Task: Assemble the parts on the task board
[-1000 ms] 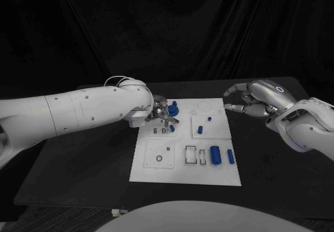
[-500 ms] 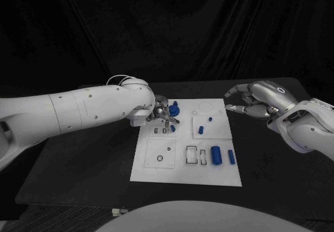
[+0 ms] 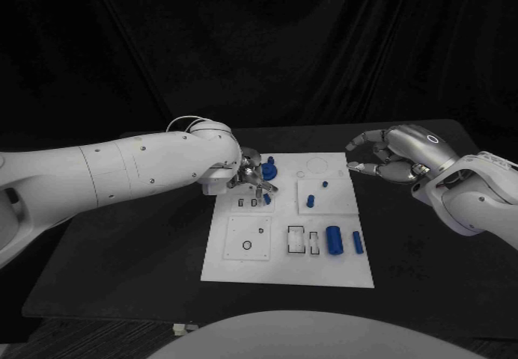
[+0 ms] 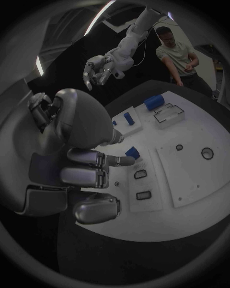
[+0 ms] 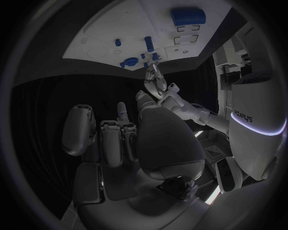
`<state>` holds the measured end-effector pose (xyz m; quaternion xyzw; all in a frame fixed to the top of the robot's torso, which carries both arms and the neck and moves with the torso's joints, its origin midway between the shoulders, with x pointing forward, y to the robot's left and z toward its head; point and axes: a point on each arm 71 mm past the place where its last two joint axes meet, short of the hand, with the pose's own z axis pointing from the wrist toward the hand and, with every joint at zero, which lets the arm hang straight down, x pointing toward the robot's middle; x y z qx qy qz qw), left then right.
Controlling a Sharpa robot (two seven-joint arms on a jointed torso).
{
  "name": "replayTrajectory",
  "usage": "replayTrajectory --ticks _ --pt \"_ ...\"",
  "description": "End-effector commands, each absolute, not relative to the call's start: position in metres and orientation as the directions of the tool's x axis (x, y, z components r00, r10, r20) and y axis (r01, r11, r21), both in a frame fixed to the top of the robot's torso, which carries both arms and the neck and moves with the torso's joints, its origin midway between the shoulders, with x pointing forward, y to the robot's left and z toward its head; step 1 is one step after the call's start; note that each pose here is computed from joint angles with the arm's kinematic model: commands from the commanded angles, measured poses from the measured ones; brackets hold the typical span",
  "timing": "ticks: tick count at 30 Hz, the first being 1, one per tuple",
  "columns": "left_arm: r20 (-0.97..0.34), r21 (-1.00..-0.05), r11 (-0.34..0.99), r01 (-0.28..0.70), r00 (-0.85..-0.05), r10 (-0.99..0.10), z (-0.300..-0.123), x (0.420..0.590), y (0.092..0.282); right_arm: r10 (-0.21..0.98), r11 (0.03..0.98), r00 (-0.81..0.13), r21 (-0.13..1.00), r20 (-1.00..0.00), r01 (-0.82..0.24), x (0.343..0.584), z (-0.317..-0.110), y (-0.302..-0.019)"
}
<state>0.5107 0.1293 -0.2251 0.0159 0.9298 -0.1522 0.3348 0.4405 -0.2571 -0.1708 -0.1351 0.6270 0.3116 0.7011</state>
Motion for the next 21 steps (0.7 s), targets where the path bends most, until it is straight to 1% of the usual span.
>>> replayTrajectory --ticks 1,21 --pt "-0.612 -0.275 0.95 0.148 -0.789 -0.054 -0.227 0.509 0.126 0.263 0.777 0.017 0.201 -0.965 -0.597 0.44 -0.172 -0.258" --pt "-0.583 -0.26 0.954 0.15 -0.812 -0.031 -0.238 0.506 0.122 0.259 0.779 0.014 0.201 -0.966 -0.594 0.44 -0.172 -0.259"
